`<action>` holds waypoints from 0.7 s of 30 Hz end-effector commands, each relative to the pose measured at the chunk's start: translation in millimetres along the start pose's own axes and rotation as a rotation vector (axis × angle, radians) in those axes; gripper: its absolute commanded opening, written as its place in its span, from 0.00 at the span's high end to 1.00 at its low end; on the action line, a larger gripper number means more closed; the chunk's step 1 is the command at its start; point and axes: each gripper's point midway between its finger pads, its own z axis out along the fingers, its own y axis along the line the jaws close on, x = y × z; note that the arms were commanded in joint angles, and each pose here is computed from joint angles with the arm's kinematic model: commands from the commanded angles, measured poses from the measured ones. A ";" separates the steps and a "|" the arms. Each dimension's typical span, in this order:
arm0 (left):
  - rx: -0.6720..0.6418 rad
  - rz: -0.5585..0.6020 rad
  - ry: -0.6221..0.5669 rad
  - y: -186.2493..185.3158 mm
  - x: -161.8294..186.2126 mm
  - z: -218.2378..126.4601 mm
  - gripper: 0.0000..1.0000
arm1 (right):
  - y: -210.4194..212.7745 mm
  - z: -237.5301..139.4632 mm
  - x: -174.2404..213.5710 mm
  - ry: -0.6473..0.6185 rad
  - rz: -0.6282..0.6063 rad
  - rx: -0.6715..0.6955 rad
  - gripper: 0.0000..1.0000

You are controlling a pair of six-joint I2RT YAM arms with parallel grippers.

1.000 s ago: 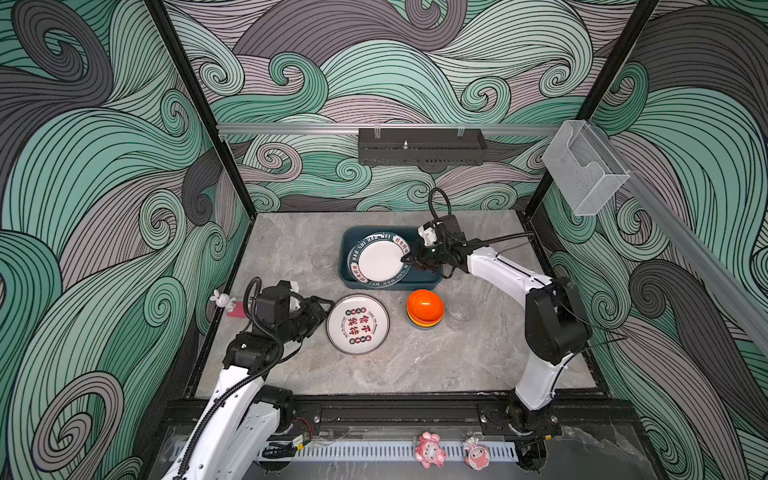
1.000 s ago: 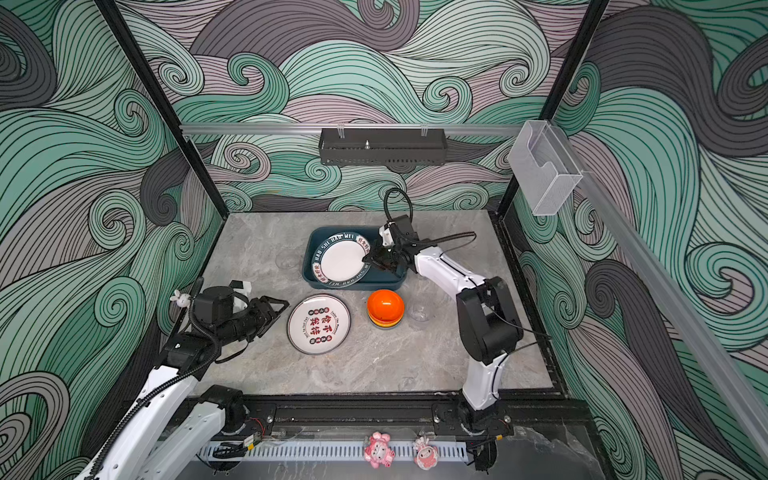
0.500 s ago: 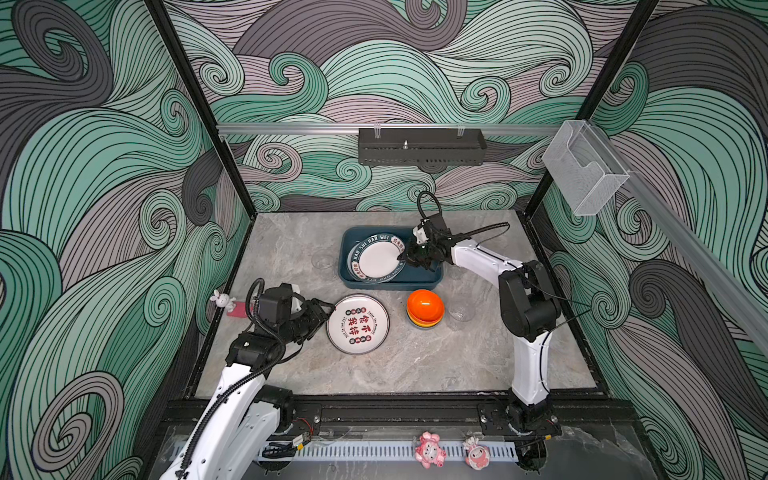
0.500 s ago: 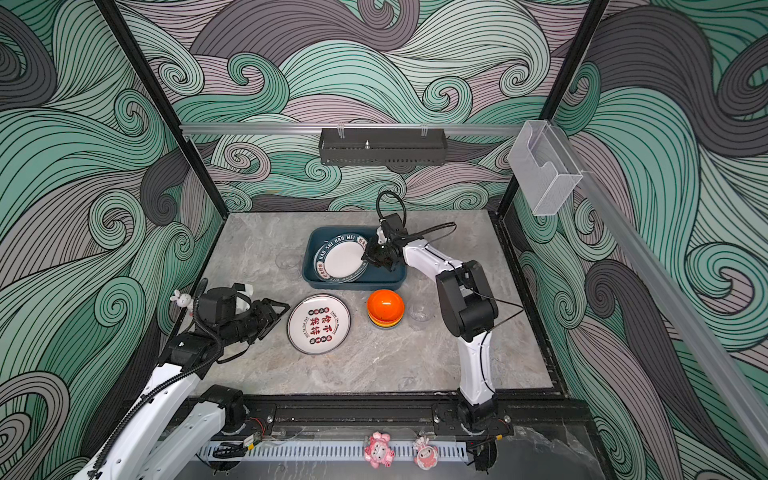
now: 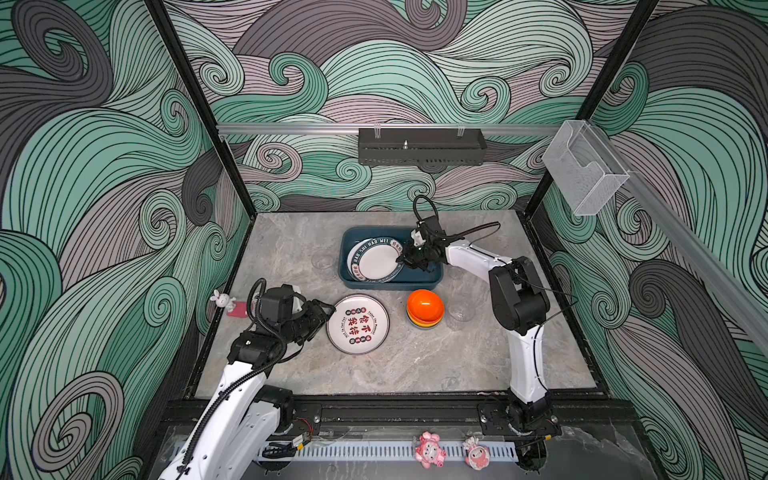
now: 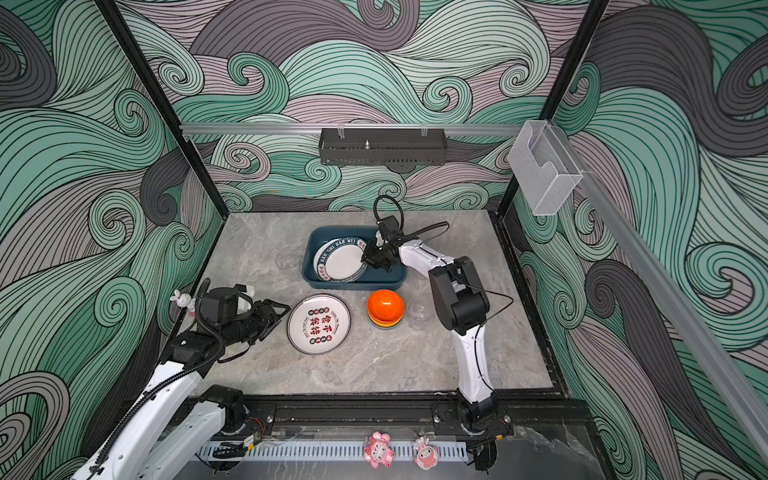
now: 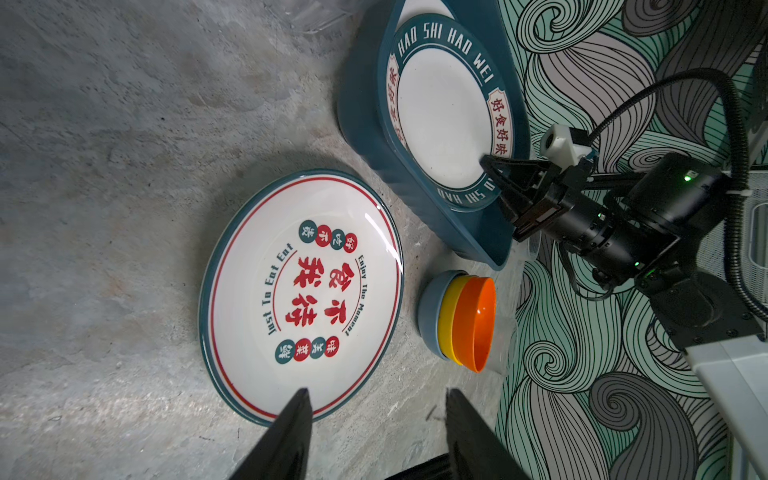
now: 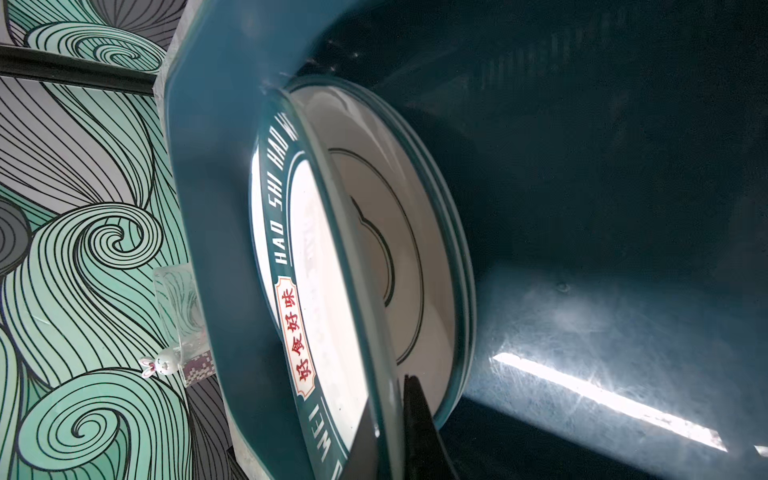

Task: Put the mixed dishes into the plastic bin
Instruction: 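Open the right gripper to release the teal-rim plate in the bin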

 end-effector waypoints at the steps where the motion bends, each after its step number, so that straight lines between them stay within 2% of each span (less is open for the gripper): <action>1: 0.000 0.010 -0.006 0.4 -1.3 0.7 0.45 | 16.0 -4.0 -14.5 -0.039 -0.018 -0.044 1.00; 11: -0.002 0.005 -0.001 2.3 -0.1 2.3 0.45 | 5.4 9.6 -12.1 -0.022 0.006 -0.030 1.00; 14: 0.000 0.003 -0.001 2.3 -0.1 2.9 0.45 | 1.8 13.1 -10.9 -0.015 0.011 -0.020 0.95; 18: 0.000 0.001 0.002 2.6 0.3 3.9 0.45 | -5.1 17.8 -8.4 0.004 0.020 0.006 0.81; 21: 0.001 -0.002 0.002 2.8 0.4 4.2 0.45 | -8.0 19.0 -6.1 0.018 0.022 0.021 0.79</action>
